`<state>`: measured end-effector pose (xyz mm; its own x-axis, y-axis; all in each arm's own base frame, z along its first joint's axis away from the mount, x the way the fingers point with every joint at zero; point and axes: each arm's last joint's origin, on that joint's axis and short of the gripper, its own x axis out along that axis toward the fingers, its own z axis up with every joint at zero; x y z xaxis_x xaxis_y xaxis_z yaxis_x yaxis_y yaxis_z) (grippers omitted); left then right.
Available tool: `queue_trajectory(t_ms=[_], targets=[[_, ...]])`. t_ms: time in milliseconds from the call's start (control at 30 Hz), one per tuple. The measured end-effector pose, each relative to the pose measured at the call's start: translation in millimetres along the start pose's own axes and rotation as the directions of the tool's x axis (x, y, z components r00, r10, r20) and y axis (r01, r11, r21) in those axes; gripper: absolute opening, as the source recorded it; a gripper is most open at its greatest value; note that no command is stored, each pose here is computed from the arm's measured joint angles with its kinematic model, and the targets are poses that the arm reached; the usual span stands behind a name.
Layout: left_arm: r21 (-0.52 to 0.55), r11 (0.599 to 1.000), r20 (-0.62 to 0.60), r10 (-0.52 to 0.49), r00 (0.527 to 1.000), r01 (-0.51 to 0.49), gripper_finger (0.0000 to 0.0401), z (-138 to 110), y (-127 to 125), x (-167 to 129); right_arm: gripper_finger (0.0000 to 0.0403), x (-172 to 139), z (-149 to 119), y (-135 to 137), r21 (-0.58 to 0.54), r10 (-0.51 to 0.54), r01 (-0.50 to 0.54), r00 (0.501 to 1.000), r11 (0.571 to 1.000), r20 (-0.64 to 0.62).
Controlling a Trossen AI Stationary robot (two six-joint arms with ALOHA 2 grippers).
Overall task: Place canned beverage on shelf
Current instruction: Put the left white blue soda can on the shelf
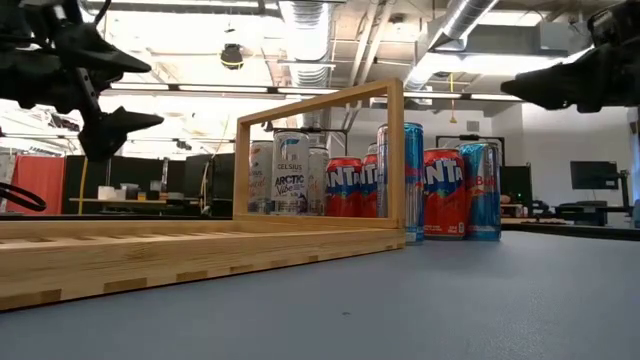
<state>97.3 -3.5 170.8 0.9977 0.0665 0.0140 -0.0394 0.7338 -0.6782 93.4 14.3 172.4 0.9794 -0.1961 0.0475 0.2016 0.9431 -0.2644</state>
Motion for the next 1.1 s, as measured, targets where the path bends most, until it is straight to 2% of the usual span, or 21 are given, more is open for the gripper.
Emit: queue_trajectory(t_ms=[133,233,367,467,533,633,733,867,933,1100], targets=[[-0.02,0.998,0.069,0.059,0.996,-0.058,0.0302,3,1,0,0.0265,0,0,0,-0.144,-0.001,0.002,1.0,0.99,0.004],[-0.006,0.995,0.118,0.103,0.988,-0.103,0.0302,4,2,0,0.0265,0,2,-1,-0.167,-0.009,0.013,1.0,0.986,0.025],[-0.015,0.987,0.197,0.159,0.967,-0.16,0.0302,8,3,-1,0.0265,0,8,-3,-0.114,-0.029,0.038,0.996,0.993,0.081],[-0.082,0.985,0.216,0.169,0.962,-0.155,0.0302,9,3,-1,0.0265,-1,11,-4,0.077,-0.034,0.025,0.993,0.997,0.114],[-0.122,0.981,0.218,0.173,0.961,-0.149,0.0302,9,3,-1,0.0265,-1,14,-3,0.31,-0.014,-0.033,0.989,0.95,0.147],[-0.156,0.975,0.25,0.195,0.948,-0.16,0.0302,10,3,-2,0.0265,-1,16,-4,0.573,-0.011,-0.091,0.985,0.815,0.171],[-0.212,0.967,0.311,0.202,0.929,-0.139,0.0302,14,1,-2,0.0265,-2,18,-5,0.722,-0.017,-0.123,0.983,0.681,0.184],[-0.225,0.972,0.391,0.148,0.908,-0.062,0.0302,22,-6,-4,0.0265,-2,19,-5,0.815,-0.022,-0.152,0.98,0.56,0.198],[-0.231,0.973,0.428,0.117,0.896,-0.017,0.0302,26,-9,-6,0.0265,-2,19,-6,0.827,-0.023,-0.156,0.98,0.54,0.199],[-0.243,0.967,0.503,0.054,0.863,0.081,0.0302,34,-16,-9,0.0265,-2,19,-5,0.835,-0.021,-0.159,0.98,0.527,0.2]])
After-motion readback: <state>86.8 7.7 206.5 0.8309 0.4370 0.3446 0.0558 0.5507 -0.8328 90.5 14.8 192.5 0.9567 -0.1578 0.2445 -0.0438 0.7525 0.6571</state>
